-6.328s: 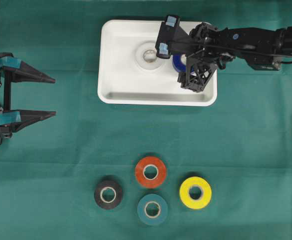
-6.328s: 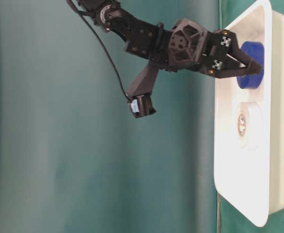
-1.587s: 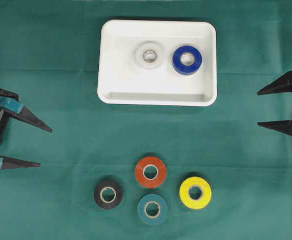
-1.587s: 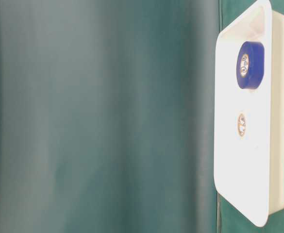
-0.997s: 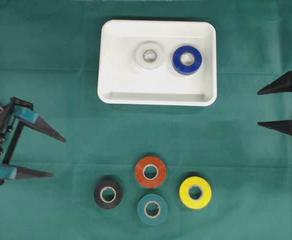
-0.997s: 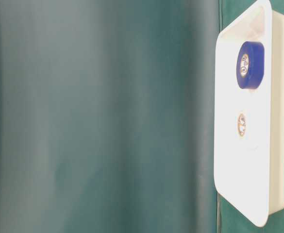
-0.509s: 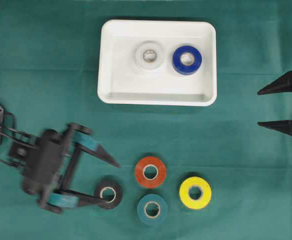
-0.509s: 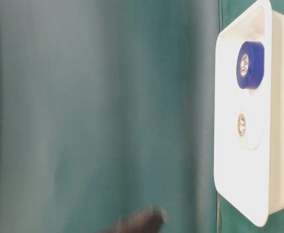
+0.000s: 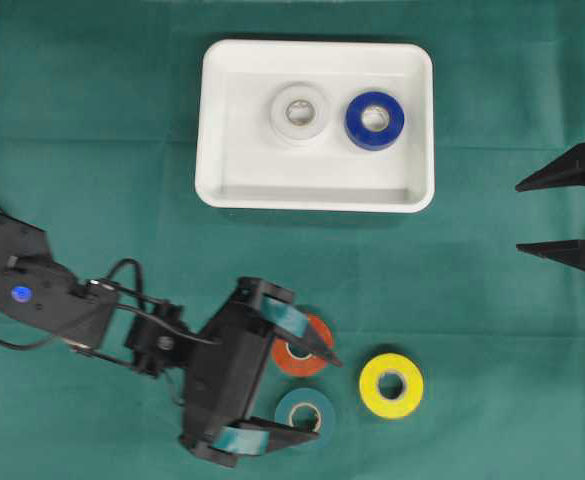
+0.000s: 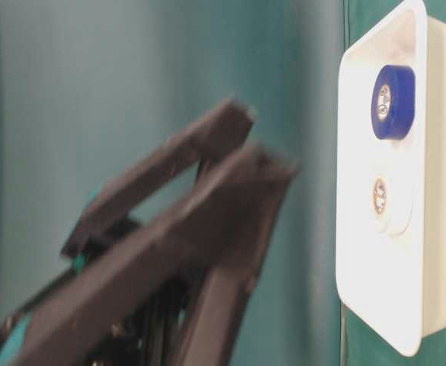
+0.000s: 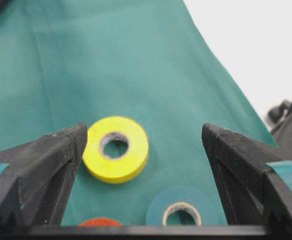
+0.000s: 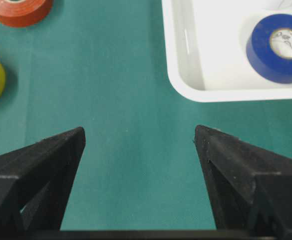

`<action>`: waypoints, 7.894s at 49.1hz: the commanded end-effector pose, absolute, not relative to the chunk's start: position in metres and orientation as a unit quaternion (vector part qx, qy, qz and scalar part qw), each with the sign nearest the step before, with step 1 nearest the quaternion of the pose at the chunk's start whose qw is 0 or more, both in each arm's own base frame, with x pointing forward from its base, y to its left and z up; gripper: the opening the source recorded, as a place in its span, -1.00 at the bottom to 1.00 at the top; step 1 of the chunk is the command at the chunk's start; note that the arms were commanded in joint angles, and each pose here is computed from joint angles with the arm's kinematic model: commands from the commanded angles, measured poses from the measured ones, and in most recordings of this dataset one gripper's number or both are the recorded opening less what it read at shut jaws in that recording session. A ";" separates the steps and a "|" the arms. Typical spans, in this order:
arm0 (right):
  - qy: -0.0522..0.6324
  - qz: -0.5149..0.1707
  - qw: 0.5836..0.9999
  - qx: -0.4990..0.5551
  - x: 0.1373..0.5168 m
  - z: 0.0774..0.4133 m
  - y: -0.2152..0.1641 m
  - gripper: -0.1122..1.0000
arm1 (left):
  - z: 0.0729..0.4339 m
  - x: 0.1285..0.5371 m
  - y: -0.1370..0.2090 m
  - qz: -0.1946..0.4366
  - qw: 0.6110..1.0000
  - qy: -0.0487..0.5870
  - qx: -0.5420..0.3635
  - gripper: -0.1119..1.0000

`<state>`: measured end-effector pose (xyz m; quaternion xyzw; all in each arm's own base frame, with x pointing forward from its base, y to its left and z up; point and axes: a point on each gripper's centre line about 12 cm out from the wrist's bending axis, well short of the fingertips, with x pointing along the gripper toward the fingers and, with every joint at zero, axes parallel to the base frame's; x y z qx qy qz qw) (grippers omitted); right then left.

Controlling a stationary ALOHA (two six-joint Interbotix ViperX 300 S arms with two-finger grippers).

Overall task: Pick up the tape from a random location and place it into the white case.
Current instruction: 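Reach the left gripper down toward the teal tape roll, then lower the left gripper into the teal roll's core and grip it, then lift the teal roll and carry it over the white tray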

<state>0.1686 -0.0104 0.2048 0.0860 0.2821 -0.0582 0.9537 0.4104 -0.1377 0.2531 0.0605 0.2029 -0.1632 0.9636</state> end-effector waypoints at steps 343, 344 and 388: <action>0.285 -0.051 0.954 0.081 0.173 0.209 -0.008 0.70 | 0.320 0.424 -0.153 -0.227 0.871 0.366 0.236 -0.44; 0.285 -0.051 0.954 0.081 0.173 0.209 -0.008 0.70 | 0.321 0.424 -0.153 -0.227 0.872 0.366 0.235 -0.44; 0.285 -0.051 0.954 0.081 0.173 0.209 -0.008 0.70 | 0.320 0.423 -0.153 -0.227 0.871 0.367 0.237 -0.44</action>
